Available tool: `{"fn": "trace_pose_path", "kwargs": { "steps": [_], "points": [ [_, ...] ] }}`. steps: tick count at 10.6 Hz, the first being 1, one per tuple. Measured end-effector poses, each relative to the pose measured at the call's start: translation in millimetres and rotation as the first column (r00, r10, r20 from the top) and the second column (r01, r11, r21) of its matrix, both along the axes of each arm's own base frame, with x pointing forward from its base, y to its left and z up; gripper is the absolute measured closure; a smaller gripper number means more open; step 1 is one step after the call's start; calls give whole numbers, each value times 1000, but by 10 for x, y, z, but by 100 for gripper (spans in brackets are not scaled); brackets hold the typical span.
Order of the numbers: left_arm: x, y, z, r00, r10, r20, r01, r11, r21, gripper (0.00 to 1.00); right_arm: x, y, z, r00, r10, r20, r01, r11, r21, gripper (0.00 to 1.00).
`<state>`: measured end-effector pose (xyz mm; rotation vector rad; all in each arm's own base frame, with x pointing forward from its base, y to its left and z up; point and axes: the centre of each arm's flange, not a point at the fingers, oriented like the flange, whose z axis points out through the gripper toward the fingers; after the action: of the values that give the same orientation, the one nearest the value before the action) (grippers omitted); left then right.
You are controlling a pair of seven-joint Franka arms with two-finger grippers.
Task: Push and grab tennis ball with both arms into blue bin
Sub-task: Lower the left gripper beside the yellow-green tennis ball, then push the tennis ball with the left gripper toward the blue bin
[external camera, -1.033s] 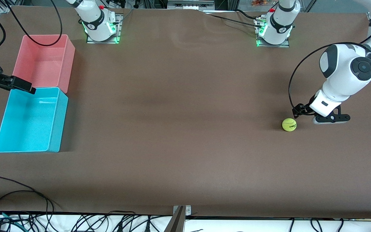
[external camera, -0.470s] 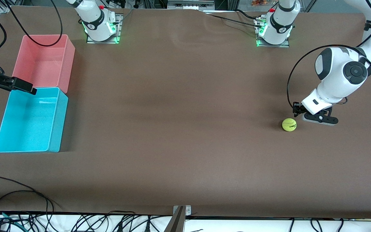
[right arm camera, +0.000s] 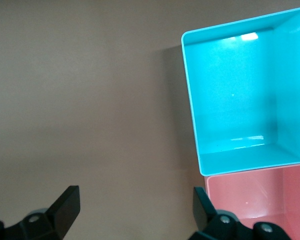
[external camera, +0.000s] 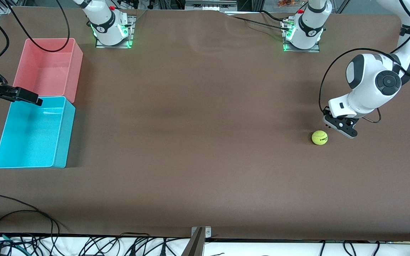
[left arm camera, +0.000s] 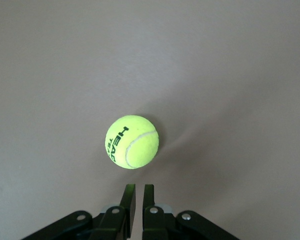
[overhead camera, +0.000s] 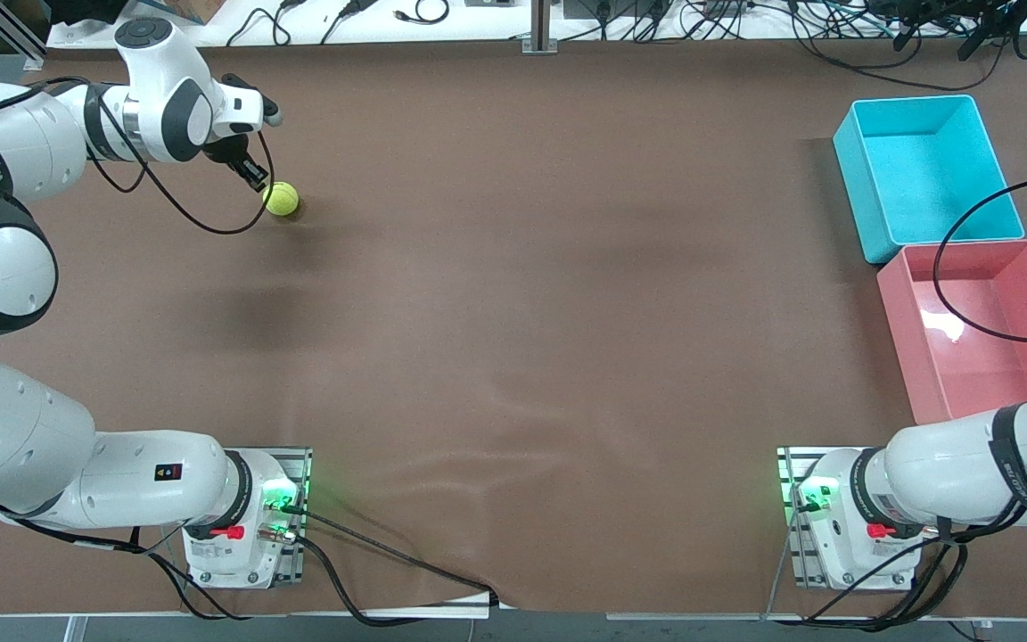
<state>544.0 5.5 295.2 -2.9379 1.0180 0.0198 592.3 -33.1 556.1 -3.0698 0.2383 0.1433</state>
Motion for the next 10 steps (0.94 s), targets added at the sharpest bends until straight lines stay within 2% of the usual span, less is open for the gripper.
{"fn": "trace_pose_path", "kwargs": {
  "steps": [2, 5, 10],
  "points": [
    [-11, 76, -22, 985, -173, -11, 173, 985, -2, 86, 1, 1, 0, 1000, 0, 0, 0, 1000, 0, 0],
    [-36, 155, -109, 920, -390, -34, 390, 921, -13, 85, 2, 1, -4, 1000, 0, -1, 0, 1000, 0, 0],
    [-56, 438, -336, 807, -588, -53, 586, 809, -39, 85, 4, -1, -9, 1000, 0, -1, 0, 1000, 0, 0]
  ]
}}
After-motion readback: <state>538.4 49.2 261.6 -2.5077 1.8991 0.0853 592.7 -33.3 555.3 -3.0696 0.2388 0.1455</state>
